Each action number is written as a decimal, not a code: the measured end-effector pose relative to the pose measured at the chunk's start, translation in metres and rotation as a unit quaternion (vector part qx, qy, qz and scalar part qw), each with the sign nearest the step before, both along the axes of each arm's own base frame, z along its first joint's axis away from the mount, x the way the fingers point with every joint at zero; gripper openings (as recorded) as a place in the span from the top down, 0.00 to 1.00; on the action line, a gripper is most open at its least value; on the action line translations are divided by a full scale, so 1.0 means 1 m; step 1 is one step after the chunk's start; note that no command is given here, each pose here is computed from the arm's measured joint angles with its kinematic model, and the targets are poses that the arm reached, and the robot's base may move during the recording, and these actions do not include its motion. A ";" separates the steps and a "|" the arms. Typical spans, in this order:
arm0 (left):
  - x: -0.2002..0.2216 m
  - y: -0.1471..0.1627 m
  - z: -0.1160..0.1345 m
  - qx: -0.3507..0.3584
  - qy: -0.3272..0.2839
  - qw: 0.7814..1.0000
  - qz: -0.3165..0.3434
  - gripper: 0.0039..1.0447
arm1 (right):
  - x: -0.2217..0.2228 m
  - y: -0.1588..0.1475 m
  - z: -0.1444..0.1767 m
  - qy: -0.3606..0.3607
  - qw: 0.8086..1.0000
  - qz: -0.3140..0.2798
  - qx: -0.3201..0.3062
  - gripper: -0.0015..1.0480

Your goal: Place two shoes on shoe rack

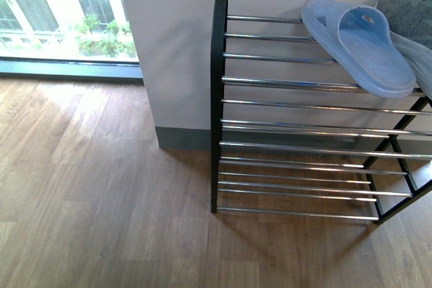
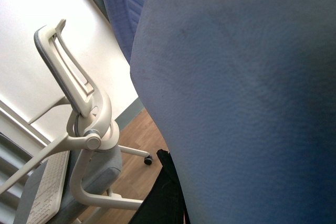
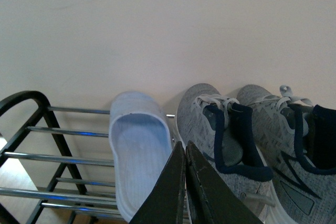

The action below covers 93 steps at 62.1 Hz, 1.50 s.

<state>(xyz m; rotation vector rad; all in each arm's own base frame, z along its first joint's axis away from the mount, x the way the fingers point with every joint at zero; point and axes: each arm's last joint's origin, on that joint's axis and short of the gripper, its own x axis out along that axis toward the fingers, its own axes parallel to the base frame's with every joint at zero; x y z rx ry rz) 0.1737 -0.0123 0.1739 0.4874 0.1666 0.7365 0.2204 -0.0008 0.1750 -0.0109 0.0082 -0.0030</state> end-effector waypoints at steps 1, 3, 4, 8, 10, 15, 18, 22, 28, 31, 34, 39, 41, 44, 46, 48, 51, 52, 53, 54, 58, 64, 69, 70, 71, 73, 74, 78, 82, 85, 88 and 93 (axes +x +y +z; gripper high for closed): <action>0.000 0.000 0.000 0.000 0.000 1.000 0.000 0.99 | -0.003 0.000 0.000 -0.001 1.000 0.000 0.000 0.99; 0.000 0.000 0.000 0.000 0.000 1.000 0.000 0.99 | -0.007 0.000 -0.001 0.000 1.000 0.000 0.000 0.99; 0.000 0.000 0.000 0.000 0.000 1.000 0.000 0.99 | -0.010 0.000 -0.002 0.000 1.000 0.000 0.000 0.99; 0.000 0.000 0.000 0.000 0.000 1.000 0.000 0.99 | -0.019 0.000 -0.006 -0.005 1.000 0.000 0.000 0.99; 0.000 0.000 0.000 0.000 0.000 1.000 0.000 0.99 | -0.022 0.000 -0.009 -0.004 1.000 -0.001 0.000 0.99; 0.000 0.000 0.000 0.000 0.000 1.000 0.000 0.99 | -0.036 0.000 -0.015 0.008 1.000 0.000 0.000 0.99; 0.000 0.000 0.000 0.000 0.000 1.000 0.000 0.99 | -0.042 0.000 -0.014 0.005 1.000 0.000 0.000 0.99; 0.000 0.000 0.000 0.000 0.000 1.000 0.000 0.99 | -0.049 0.000 -0.013 0.003 1.000 0.000 0.000 0.99; 0.000 0.000 0.000 0.000 0.000 1.000 0.000 0.99 | -0.056 0.000 -0.013 0.004 1.000 0.000 0.000 0.99; 0.000 0.000 0.000 0.000 0.000 1.000 0.000 0.99 | -0.059 0.000 -0.013 0.004 1.000 0.000 0.000 0.99; 0.000 0.000 0.000 0.000 0.000 1.000 0.000 0.99 | -0.063 0.000 -0.013 0.004 1.000 0.000 0.000 0.99; 0.000 0.000 0.000 0.000 0.000 1.000 0.000 0.99 | -0.069 0.000 -0.013 0.004 1.000 0.000 0.000 0.99; 0.000 0.000 0.000 0.000 0.000 1.000 0.000 0.99 | -0.071 0.000 -0.013 0.003 1.000 0.001 0.000 0.99; 0.000 0.000 0.000 0.000 0.000 1.000 0.000 0.99 | -0.073 0.000 -0.012 0.002 1.000 0.001 0.000 0.99; 0.000 0.000 0.000 0.000 0.000 1.000 0.000 0.99 | -0.075 0.000 -0.011 0.000 1.000 0.001 0.000 0.99; 0.000 0.000 0.000 0.000 0.000 1.000 0.000 0.99 | -0.078 0.000 -0.009 -0.002 1.000 0.001 0.000 0.99; 0.000 0.000 0.000 0.000 0.000 1.000 0.000 0.99 | -0.080 0.000 -0.008 -0.004 1.000 0.001 0.000 0.99; 0.000 0.000 0.000 0.000 0.000 1.000 0.000 0.99 | -0.080 0.000 -0.008 -0.005 1.000 0.001 0.000 0.99; 0.000 0.000 0.000 0.000 0.000 1.000 0.000 0.99 | -0.081 0.000 -0.007 -0.005 1.000 0.001 0.000 0.99; 0.000 0.000 0.000 0.000 0.000 1.000 0.000 0.99 | -0.082 0.000 -0.007 -0.006 1.000 0.001 0.000 0.99; 0.000 0.000 0.000 0.000 0.000 1.000 0.000 0.99 | -0.084 0.001 -0.006 -0.007 1.000 0.001 0.000 0.99; 0.000 0.000 0.000 0.000 0.000 1.000 0.000 0.99 | -0.088 0.001 -0.005 -0.009 1.000 0.001 0.000 0.99; 0.000 0.000 0.000 0.000 0.000 1.000 0.000 0.99 | -0.092 0.001 -0.004 -0.011 1.000 0.001 0.000 0.99; 0.000 0.000 0.000 0.000 0.000 1.000 0.000 0.99 | -0.092 0.001 -0.003 -0.011 1.000 0.001 0.000 0.99; 0.000 0.000 0.000 0.000 0.000 1.000 0.000 0.99 | -0.093 0.001 -0.003 -0.011 1.000 0.001 0.000 0.99; 0.000 0.000 0.000 0.000 0.000 1.000 0.000 0.99 | -0.095 0.001 -0.003 -0.013 1.000 0.001 0.000 0.99; 0.000 0.000 0.000 0.000 0.000 1.000 0.000 0.99 | -0.096 0.001 -0.003 -0.013 1.000 0.001 0.000 0.99; 0.000 0.000 0.000 0.000 0.000 1.000 0.000 0.99 | -0.098 0.001 -0.002 -0.013 1.000 0.001 0.000 0.99; 0.000 0.000 0.000 0.000 0.000 1.000 0.000 0.99 | -0.100 0.001 -0.002 -0.014 1.000 0.001 0.000 0.99; 0.000 0.000 0.000 0.000 0.000 1.000 0.000 0.99 | -0.101 0.001 -0.002 -0.014 1.000 0.001 0.000 0.99; 0.000 0.000 0.000 0.000 0.000 1.000 0.000 0.99 | -0.102 0.001 -0.002 -0.014 1.000 0.001 0.000 0.99; 0.000 0.000 0.000 0.000 0.000 1.000 0.000 0.99 | -0.104 0.001 -0.002 -0.015 1.000 0.001 0.000 0.99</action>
